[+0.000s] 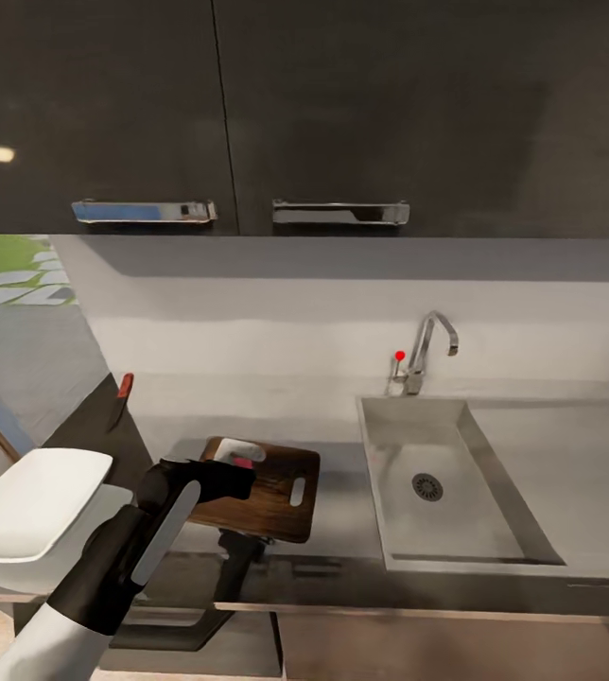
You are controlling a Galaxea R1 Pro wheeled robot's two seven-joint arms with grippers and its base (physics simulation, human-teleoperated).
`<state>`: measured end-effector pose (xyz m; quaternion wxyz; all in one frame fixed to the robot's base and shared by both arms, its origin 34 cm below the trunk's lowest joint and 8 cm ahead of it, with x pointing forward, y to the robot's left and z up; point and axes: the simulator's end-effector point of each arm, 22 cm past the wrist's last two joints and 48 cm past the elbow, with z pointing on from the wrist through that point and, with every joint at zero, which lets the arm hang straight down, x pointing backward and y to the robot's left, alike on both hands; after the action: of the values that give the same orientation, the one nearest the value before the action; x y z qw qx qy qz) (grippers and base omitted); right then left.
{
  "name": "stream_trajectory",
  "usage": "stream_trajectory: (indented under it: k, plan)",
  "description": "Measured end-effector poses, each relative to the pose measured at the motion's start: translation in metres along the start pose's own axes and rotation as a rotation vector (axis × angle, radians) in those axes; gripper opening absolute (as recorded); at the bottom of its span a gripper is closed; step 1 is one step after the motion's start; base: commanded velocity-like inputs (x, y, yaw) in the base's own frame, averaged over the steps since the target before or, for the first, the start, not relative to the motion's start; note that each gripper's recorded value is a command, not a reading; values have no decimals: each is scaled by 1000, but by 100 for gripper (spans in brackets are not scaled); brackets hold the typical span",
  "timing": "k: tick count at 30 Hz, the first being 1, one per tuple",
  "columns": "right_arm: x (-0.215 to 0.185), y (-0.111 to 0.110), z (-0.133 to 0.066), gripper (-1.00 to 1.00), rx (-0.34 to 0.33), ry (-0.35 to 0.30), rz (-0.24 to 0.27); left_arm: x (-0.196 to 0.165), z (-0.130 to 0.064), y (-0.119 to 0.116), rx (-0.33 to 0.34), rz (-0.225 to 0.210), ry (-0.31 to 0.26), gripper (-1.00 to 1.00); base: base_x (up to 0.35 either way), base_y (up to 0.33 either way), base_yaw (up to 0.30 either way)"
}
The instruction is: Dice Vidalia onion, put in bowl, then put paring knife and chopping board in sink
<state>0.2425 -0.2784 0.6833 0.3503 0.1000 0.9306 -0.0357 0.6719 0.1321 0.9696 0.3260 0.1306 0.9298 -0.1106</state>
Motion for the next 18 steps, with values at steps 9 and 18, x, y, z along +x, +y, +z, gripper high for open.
stream_trajectory:
  k: [9, 18]
  plan:
    - [0, 0, 0, 100, 0, 0, 1, 1, 1, 0, -1, -1, 2, -100, 9, 12, 0]
    - [0, 0, 0, 100, 0, 0, 0, 1, 1, 0, 1, -1, 2, -100, 41, -14, 0]
